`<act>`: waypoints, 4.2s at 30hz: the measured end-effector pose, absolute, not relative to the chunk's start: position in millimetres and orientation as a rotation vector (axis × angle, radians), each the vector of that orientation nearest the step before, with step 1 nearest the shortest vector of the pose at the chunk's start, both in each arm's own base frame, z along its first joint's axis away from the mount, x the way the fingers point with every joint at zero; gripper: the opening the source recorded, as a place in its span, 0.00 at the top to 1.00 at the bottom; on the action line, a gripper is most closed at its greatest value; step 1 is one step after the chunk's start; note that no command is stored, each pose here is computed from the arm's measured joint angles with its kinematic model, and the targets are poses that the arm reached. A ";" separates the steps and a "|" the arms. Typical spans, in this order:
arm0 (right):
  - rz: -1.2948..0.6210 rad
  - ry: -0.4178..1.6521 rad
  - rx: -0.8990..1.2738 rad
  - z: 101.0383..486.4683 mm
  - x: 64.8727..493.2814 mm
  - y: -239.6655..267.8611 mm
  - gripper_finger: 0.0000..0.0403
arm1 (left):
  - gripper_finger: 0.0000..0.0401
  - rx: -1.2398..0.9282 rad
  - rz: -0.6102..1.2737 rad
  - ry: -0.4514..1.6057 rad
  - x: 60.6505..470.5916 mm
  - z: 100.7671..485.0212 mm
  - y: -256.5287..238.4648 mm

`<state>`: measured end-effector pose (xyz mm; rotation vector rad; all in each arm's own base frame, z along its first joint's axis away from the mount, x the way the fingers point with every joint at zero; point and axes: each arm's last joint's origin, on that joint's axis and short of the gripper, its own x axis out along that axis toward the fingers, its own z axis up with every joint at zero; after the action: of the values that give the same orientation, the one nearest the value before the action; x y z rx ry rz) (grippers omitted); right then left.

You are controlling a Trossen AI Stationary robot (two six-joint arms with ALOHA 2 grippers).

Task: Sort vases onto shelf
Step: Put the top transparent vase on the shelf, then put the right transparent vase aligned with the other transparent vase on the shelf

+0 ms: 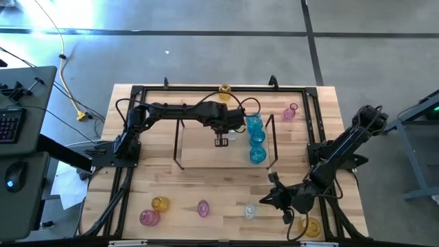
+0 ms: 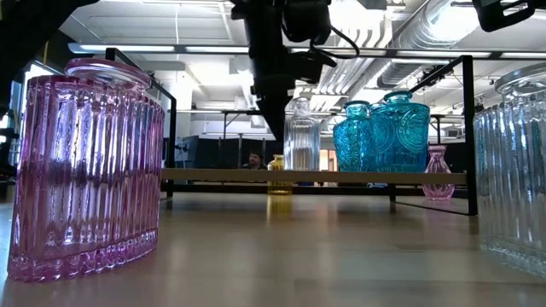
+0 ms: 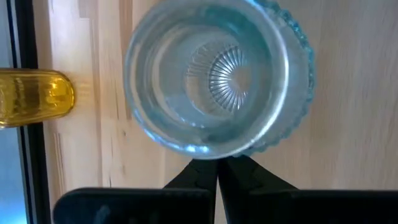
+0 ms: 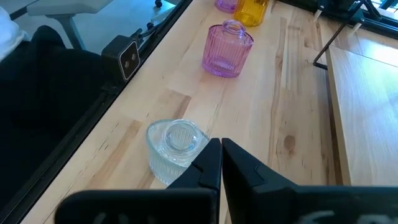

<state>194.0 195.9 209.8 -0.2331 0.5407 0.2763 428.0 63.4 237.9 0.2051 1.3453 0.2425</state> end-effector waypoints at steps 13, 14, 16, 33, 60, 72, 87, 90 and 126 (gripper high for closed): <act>0.276 0.541 -0.233 209.8 194.0 195.9 1.00 | 1.00 0.081 0.109 1.385 423.5 235.8 59.6; 0.276 0.540 -0.233 209.8 194.0 196.0 1.00 | 1.00 0.079 0.107 1.373 424.6 236.0 59.6; 0.276 0.540 -0.233 209.8 194.0 196.0 1.00 | 1.00 0.079 0.109 1.336 428.1 236.8 59.9; 0.276 0.540 -0.233 209.8 194.0 196.0 1.00 | 1.00 0.075 0.155 1.262 433.2 238.8 73.9; 0.293 0.348 -0.324 192.7 188.1 191.8 1.00 | 1.00 0.250 -0.011 1.065 411.0 268.9 -39.4; 0.276 0.239 -0.386 199.5 180.9 200.0 1.00 | 1.00 0.145 -0.112 0.980 315.7 292.0 -94.1; 0.266 0.242 -0.386 199.5 182.8 198.2 1.00 | 0.99 0.023 -0.092 1.163 228.0 311.1 -160.5; 0.265 0.243 -0.376 199.5 182.8 198.3 1.00 | 0.97 0.044 -0.079 1.149 226.7 310.6 -163.2; -0.316 1.281 0.464 283.7 148.6 186.2 0.58 | 1.00 0.115 -0.154 0.509 283.9 237.0 -138.5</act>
<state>148.6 186.2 283.7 0.4637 1.2814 -0.3164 283.9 -138.5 237.0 0.1146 0.5091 -0.1539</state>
